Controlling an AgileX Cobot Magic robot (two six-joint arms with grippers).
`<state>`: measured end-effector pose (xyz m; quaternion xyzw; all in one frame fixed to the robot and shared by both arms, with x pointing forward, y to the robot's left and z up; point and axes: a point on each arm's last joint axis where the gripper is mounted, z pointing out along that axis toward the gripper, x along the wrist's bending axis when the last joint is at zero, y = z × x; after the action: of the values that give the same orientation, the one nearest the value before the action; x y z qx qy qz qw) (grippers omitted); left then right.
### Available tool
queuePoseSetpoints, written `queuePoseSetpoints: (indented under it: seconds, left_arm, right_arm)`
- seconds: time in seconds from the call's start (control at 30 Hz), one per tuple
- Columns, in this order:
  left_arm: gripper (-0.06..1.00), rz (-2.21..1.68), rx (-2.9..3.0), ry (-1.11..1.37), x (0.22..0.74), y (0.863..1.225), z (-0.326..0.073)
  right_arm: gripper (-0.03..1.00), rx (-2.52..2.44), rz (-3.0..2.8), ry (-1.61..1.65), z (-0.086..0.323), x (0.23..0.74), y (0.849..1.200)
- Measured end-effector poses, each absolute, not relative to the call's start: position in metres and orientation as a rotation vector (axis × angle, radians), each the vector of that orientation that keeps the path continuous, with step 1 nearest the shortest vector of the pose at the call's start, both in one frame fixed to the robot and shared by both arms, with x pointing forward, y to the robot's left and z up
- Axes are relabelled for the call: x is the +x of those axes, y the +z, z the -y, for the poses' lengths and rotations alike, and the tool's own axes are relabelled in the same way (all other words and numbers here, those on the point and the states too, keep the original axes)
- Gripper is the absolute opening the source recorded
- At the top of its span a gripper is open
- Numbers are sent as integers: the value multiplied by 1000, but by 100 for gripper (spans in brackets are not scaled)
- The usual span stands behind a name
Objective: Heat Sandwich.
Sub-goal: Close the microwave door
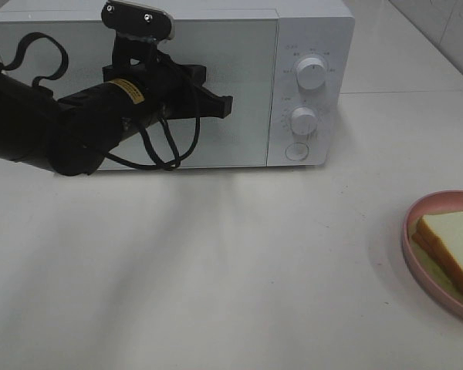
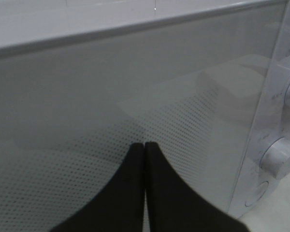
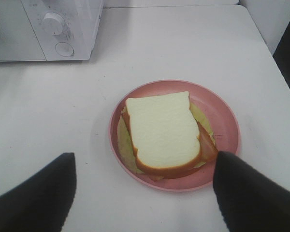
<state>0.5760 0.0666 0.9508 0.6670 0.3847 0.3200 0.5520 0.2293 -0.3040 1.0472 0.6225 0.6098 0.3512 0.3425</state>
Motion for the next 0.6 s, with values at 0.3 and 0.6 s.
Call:
queuePoseSetpoints:
  seconds: [0.3,0.6]
  left_arm:
    - [0,-904,1640,713,525,962,-91]
    - [70,-1018,1917,528,491,967,-107]
  right_arm:
    - [76,1618,-1585,913,304,229,1047]
    - [76,1618,-1585,913,304,229,1047]
